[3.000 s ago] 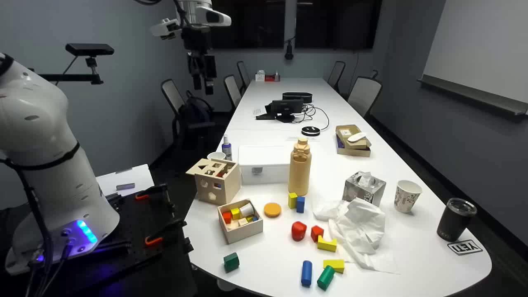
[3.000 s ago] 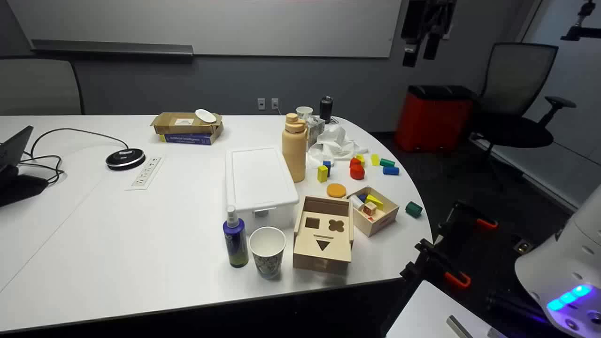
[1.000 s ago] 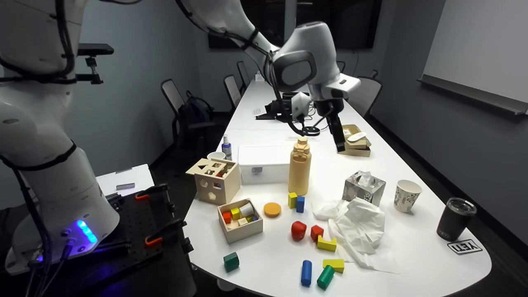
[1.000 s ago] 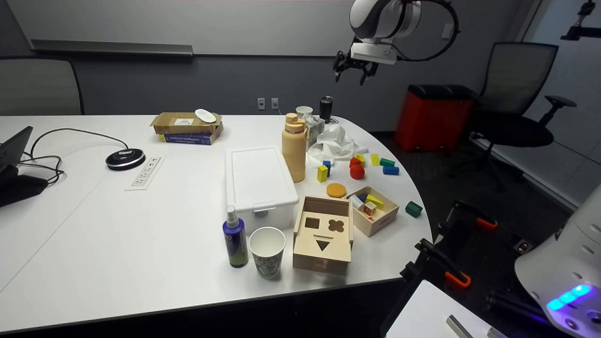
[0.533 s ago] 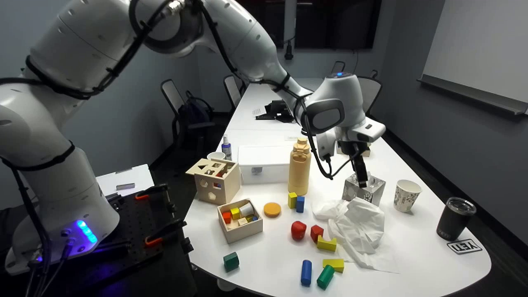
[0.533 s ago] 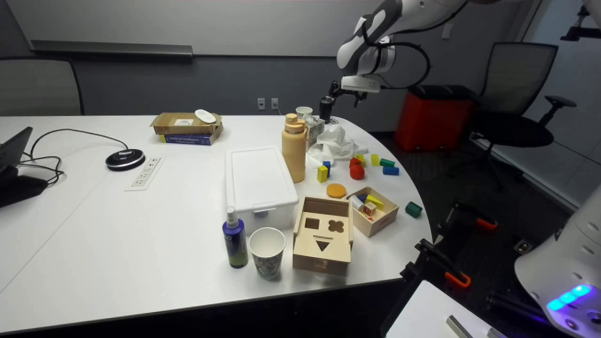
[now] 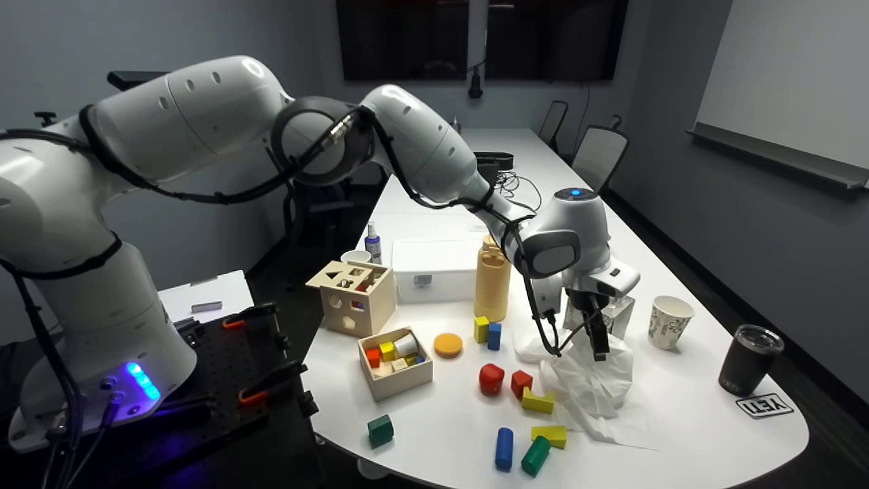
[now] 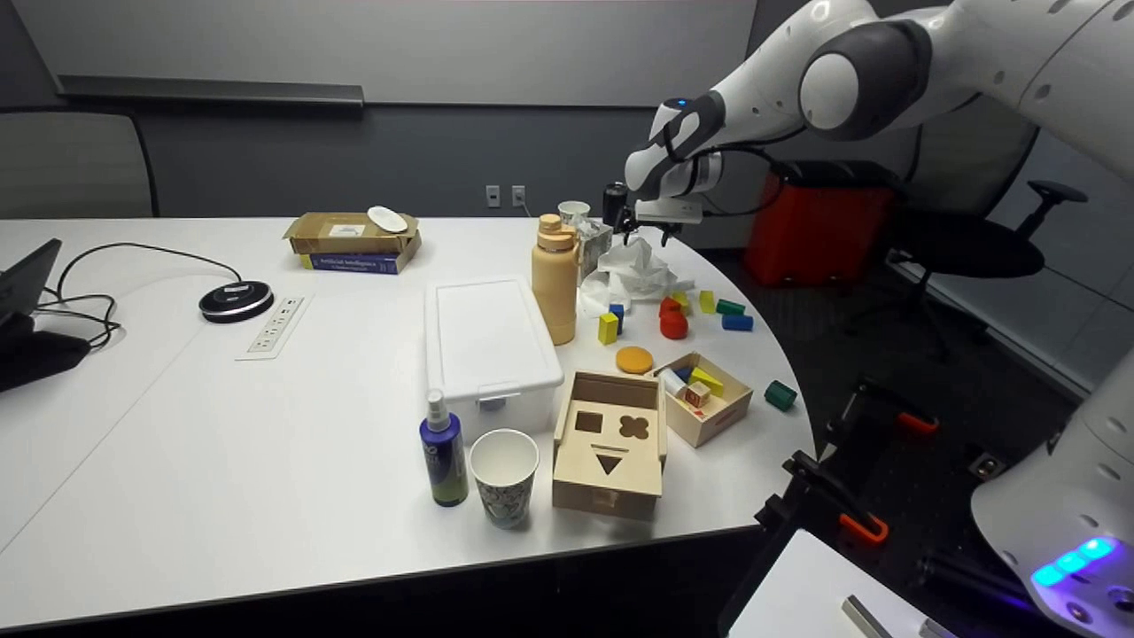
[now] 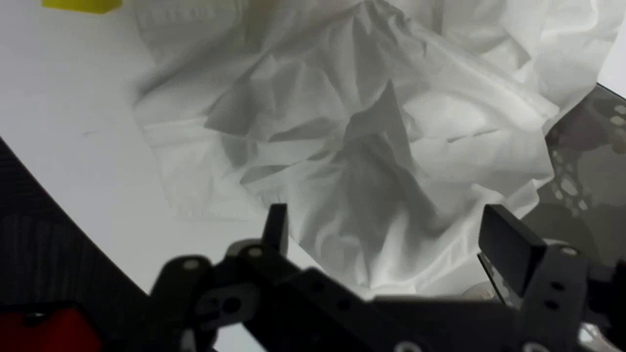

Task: Use the napkin to wipe the shape sorter and close the lid of the shape sorter

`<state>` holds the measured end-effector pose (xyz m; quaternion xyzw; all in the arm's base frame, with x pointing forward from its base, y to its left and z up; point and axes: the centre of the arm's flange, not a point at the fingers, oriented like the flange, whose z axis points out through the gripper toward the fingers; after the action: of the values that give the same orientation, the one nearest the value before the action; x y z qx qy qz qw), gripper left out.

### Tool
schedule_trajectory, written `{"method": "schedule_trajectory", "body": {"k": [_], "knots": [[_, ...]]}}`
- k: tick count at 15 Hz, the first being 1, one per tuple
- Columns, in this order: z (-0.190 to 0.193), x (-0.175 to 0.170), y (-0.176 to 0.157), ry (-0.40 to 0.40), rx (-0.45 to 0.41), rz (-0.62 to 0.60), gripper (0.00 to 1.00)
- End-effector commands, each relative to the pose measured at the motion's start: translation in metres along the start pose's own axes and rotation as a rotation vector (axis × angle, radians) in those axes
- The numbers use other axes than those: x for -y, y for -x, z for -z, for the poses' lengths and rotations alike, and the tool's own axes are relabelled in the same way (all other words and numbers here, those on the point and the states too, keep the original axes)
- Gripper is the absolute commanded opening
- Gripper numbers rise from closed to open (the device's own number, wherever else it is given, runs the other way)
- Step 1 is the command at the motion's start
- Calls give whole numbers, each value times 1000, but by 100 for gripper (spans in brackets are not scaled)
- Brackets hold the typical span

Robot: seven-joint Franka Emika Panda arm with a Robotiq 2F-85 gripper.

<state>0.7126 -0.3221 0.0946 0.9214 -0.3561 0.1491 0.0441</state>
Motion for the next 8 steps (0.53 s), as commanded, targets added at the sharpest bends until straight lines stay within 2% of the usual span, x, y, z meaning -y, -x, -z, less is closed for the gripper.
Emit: {"method": "schedule_trajectory", "body": {"k": [1,3,4,8], "knots": [[-57,23,-53,3,13,-32,74],[-65,25,-56,1,10,-49,59],[-65,26,-56,0,11,-56,49],[-59,26,-57,-4,18,-71,20]]}}
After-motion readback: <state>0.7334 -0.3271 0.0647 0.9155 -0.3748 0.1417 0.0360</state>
